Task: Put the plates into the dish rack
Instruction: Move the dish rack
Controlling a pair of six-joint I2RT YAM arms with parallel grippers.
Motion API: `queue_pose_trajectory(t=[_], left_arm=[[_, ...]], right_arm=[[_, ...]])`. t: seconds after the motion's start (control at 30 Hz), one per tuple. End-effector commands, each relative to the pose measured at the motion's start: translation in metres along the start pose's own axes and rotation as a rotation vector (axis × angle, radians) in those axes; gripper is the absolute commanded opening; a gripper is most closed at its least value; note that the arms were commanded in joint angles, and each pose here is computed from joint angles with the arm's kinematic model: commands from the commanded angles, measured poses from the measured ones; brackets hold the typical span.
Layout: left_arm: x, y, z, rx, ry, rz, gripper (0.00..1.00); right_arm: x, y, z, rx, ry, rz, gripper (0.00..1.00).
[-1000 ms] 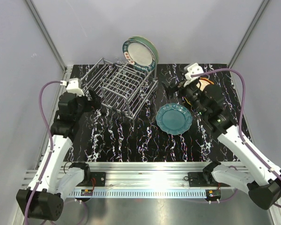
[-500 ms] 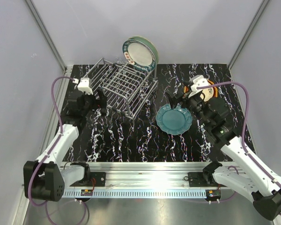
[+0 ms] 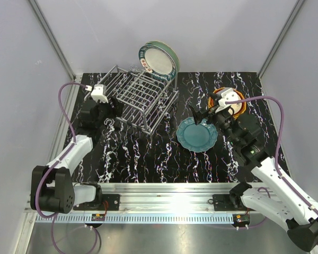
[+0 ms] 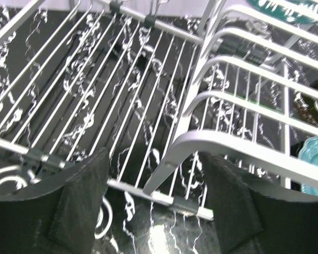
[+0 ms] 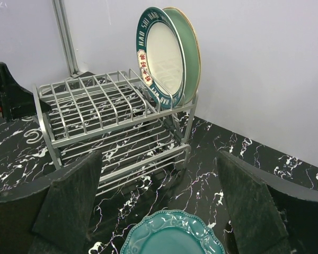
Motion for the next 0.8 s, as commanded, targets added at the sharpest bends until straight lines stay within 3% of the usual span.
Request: queue_pose_trajectory(t=[0.0,0.2,0.77], left_arm=[[-0.005,-0.013,-0.015,0.015,-0.088,0.072,0.64],[-0.004,-0.019,-0.01,0.056,-0.096,0.104,0.36],[0.008,-0.025,0.003,0.063,-0.064,0.112,0.15]], right_arm=[[0.001,-0.006,-0.014,-0.002,-0.056,0.036,0.96],[0.006,-0.008,-0.016,0.0,-0.061,0.044,0.96],[0.012,-0.008,-0.019,-0.006,-0.063,0.044,0.96]])
Point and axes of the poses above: each gripper's point midway between its finger pads, its own x axis back along the fingers, its own y axis along the line the jaws close on, z = x × y, the point moved 2 cm from there along x, back along the fingers
